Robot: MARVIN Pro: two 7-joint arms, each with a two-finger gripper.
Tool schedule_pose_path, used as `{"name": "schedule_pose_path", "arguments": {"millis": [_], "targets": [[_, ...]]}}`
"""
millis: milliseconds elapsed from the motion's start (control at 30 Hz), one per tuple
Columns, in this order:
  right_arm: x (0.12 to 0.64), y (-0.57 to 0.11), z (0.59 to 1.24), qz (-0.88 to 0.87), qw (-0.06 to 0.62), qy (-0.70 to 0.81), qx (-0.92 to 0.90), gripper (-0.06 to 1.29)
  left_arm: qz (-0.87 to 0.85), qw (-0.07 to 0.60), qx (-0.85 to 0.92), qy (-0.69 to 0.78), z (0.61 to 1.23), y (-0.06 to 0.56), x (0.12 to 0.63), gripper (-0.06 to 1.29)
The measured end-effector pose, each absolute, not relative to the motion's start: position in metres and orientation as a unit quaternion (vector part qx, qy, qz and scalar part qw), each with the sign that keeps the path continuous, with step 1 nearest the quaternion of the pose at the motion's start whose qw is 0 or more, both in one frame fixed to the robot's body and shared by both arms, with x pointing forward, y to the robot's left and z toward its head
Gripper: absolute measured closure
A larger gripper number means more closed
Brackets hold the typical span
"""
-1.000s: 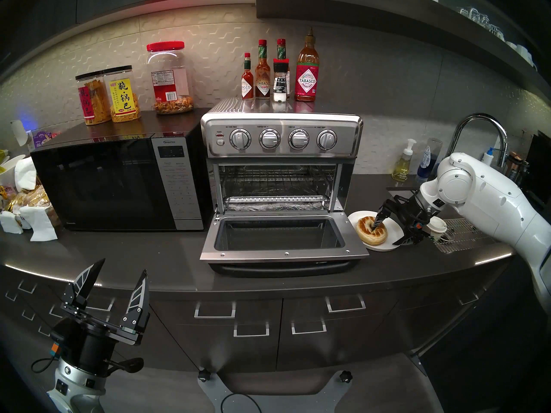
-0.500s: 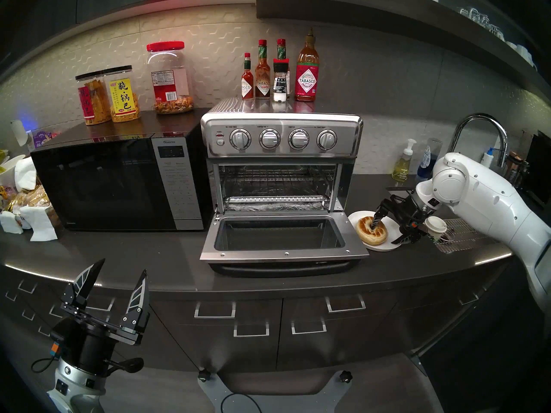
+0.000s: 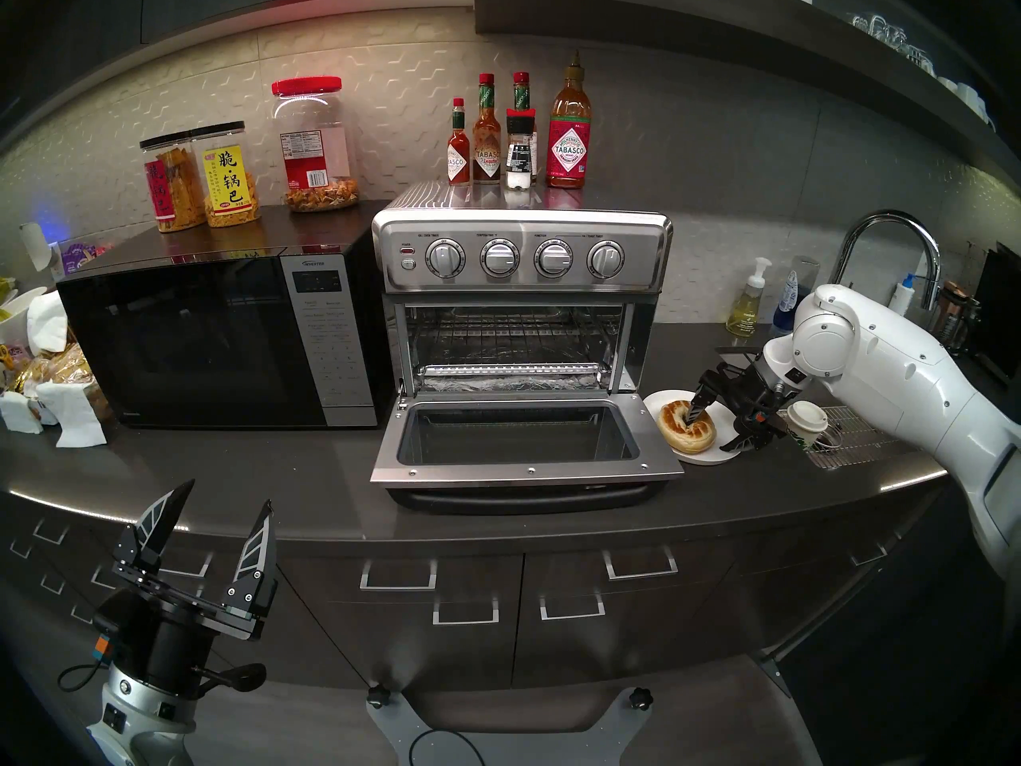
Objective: Open the oven and place the bagel inside on the rack
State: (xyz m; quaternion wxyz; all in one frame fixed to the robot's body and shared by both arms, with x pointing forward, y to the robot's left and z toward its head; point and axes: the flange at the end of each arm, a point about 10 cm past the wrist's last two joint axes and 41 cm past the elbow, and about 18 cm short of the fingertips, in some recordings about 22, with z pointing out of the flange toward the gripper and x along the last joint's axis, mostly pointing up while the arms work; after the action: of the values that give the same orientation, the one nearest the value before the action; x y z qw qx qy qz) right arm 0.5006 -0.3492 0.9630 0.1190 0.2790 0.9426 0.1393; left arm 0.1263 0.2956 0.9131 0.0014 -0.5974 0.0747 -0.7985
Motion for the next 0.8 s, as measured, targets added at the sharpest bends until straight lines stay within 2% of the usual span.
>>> {"name": "schedule_pose_path", "arguments": {"millis": [67, 167, 300, 533, 600, 667, 800], "targets": [[0.5009, -0.3485, 0.9627, 0.141, 0.119, 0.942, 0.279, 0.17, -0.798, 0.001, -0.597, 0.075, 0.9131, 0.2956, 0.1263, -0.04], [0.5013, -0.3471, 0.9623, 0.143, 0.119, 0.942, 0.278, 0.25, -0.798, 0.001, -0.597, 0.075, 0.9131, 0.2956, 0.1263, -0.04], [0.5015, -0.345, 0.9617, 0.144, 0.119, 0.943, 0.277, 0.57, -0.798, 0.001, -0.597, 0.075, 0.9131, 0.2956, 0.1263, -0.04], [0.5011, -0.3426, 0.9623, 0.145, 0.119, 0.943, 0.274, 0.7, -0.798, 0.002, -0.597, 0.075, 0.9131, 0.2956, 0.1263, -0.04], [0.5006, -0.3413, 0.9634, 0.147, 0.119, 0.944, 0.272, 0.85, -0.798, 0.002, -0.597, 0.075, 0.9131, 0.2956, 0.1263, -0.04], [0.5001, -0.3409, 0.964, 0.147, 0.119, 0.944, 0.271, 0.88, -0.798, 0.002, -0.597, 0.075, 0.9131, 0.2956, 0.1263, -0.04], [0.4974, -0.3412, 0.966, 0.147, 0.118, 0.944, 0.269, 1.06, -0.798, 0.002, -0.597, 0.075, 0.9131, 0.2956, 0.1262, -0.04]]}}
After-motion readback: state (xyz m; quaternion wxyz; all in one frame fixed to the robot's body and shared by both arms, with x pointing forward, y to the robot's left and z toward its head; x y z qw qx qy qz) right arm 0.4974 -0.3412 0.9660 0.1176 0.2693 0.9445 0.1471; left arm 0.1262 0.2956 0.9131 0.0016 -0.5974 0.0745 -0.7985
